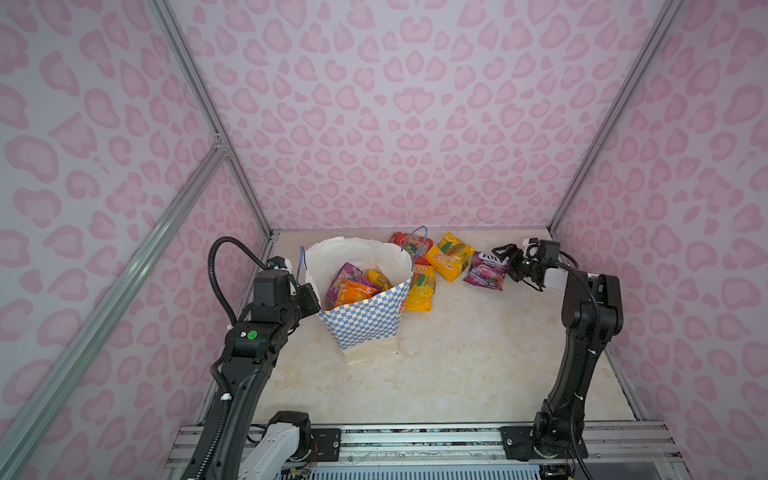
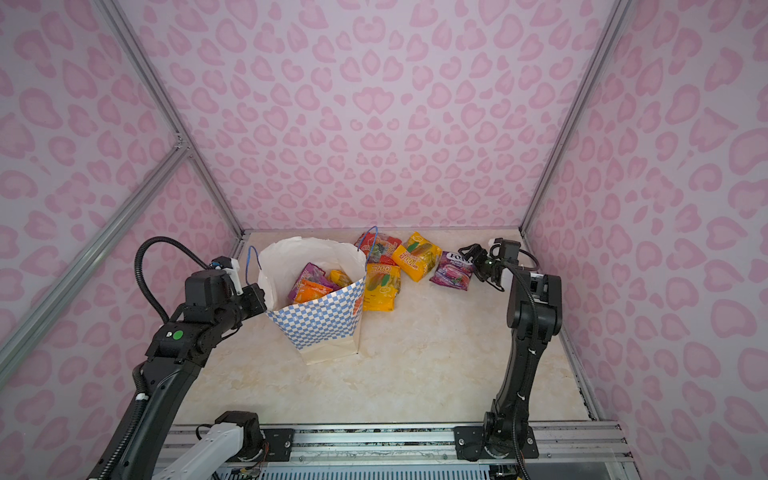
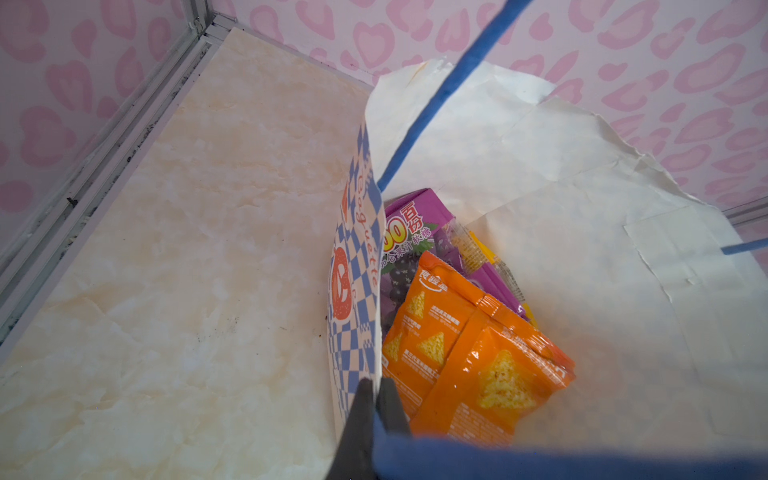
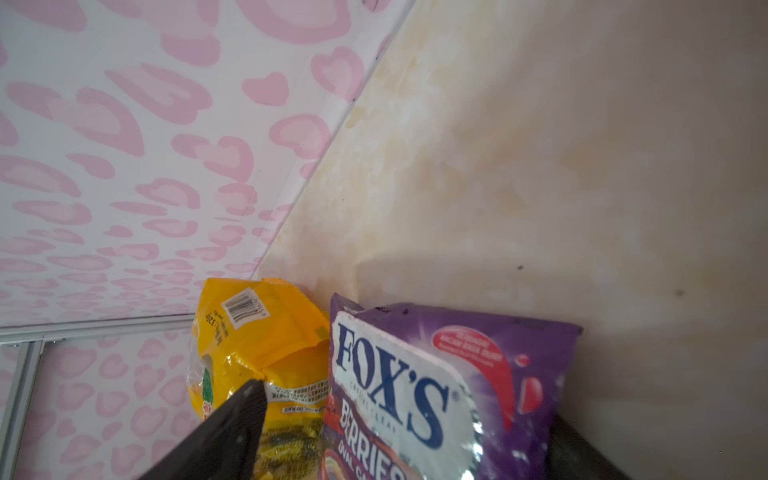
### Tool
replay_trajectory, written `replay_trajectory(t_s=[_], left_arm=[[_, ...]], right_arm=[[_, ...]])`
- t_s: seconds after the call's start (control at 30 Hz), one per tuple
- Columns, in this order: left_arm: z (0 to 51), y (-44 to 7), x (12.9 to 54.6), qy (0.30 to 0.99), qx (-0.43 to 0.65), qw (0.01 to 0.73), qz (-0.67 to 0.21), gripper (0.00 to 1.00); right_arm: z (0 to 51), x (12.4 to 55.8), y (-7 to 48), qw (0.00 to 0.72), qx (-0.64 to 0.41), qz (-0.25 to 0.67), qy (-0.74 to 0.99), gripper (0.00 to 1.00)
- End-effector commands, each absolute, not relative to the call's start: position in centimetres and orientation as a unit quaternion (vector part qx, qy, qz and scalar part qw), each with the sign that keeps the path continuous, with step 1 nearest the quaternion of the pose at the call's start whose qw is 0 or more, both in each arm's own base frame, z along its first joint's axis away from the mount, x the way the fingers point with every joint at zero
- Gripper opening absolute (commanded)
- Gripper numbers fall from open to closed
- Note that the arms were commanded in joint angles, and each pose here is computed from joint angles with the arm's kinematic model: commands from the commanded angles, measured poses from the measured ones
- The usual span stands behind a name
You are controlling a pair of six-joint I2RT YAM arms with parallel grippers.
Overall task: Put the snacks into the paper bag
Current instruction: 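Close the right gripper on the edge of the FOX'S candy bag, then lift the FOX'S candy bag and carry it over the paper bag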
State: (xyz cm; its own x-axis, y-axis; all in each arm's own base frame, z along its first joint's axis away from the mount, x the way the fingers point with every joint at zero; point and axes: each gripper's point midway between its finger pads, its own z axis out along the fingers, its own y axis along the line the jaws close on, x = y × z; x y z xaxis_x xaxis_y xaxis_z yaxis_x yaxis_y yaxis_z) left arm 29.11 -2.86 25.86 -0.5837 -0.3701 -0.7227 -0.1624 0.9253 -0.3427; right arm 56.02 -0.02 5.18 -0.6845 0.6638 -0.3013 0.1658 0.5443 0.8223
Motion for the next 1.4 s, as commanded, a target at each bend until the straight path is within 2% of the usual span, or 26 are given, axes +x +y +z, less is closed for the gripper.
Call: replay_trajectory(t_s=[0.0,0.17,0.3,0.5,0.73,0.83,0.93,1.0,1.1,1.2,1.37], left_arm=[[26.1,-2.7,29.3,0.878,-0.151,0.438,-0.119,0.05],[26.1,-2.8,29.3,0.878,-0.150,0.438,-0.121,0.05],[26.2,-2.8,29.3,0.877,-0.150,0.439,-0.121,0.05],[26.2,-2.8,29.3,0.877,-0.151,0.439,-0.122,0.05],[26.2,-2.8,29.3,0.877,-0.151,0.440,-0.122,0.05],[26.3,-2.7,29.3,0.876,-0.151,0.441,-0.122,0.05],[26.4,-2.7,29.2,0.875,-0.152,0.442,-0.122,0.05],[26.4,-2.7,29.2,0.875,-0.151,0.443,-0.122,0.05],[26.4,-2.7,29.2,0.876,-0.152,0.442,-0.122,0.05],[26.4,-2.7,29.2,0.875,-0.151,0.443,-0.122,0.05],[26.4,-2.7,29.2,0.875,-0.151,0.443,-0.122,0.05]], right_arm=[[2.3,54.0,1.6,0.244,0.259,0.409,0.840,0.86],[2.2,53.8,2.2,0.246,0.251,0.409,0.843,0.64],[2.2,53.6,3.4,0.244,0.231,0.410,0.848,0.52],[3.7,53.7,5.7,0.254,0.193,0.423,0.848,0.49],[4.2,53.6,8.3,0.247,0.175,0.449,0.841,0.54],[4.1,53.4,8.9,0.244,0.174,0.454,0.839,0.53],[4.0,53.2,9.1,0.246,0.171,0.447,0.843,0.44],[4.5,53.1,9.1,0.254,0.171,0.447,0.840,0.43],[6.0,52.9,9.1,0.270,0.171,0.456,0.830,0.36],[8.0,52.3,9.1,0.291,0.172,0.462,0.820,0.24],[12.7,50.3,8.9,0.335,0.172,0.472,0.797,0.18]])
